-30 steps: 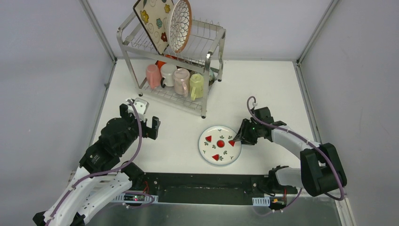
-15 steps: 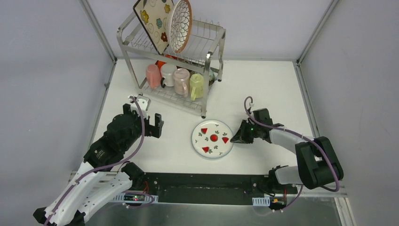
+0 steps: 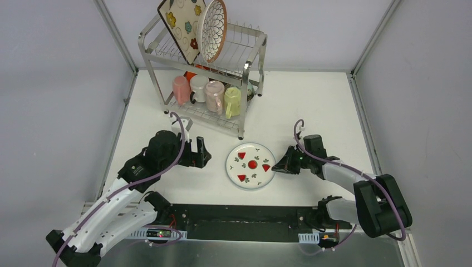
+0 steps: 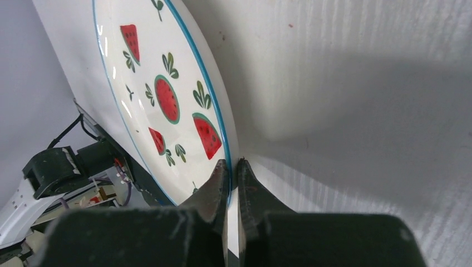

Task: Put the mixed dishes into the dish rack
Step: Pick up the plate at the center of the board.

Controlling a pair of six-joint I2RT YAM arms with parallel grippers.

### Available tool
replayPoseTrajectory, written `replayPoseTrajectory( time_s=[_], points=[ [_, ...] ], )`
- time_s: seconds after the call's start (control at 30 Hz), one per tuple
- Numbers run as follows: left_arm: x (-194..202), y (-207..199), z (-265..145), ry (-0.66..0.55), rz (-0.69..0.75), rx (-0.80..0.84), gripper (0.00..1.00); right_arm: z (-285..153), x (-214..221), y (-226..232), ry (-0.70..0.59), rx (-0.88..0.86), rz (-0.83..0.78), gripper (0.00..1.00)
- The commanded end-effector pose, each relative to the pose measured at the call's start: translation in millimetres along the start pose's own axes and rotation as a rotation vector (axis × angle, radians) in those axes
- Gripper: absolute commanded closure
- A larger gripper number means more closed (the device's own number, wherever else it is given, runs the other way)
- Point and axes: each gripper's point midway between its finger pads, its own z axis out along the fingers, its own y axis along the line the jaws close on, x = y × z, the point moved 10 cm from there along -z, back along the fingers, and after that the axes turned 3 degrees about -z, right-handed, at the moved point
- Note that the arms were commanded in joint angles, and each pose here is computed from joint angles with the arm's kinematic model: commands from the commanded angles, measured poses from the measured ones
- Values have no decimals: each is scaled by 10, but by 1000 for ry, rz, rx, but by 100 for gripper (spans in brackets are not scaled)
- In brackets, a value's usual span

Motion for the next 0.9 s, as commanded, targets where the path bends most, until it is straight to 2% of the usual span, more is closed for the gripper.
replayPoseTrajectory(
  time_s=[0.0, 0.27, 0.5, 0.87],
  points=[
    [33, -145, 154, 52, -114, 103, 8, -88, -113, 286, -63, -231, -37, 100],
    [146, -178, 412, 108, -187, 133, 12, -152, -25, 443, -75, -326, -48, 100],
    [362, -105, 689, 180, -242, 85, 16, -189, 100, 573, -74, -376, -77, 100],
    [466, -139, 933, 238, -276, 137, 31, -274, 207, 616, -96, -426, -97, 100]
  ],
)
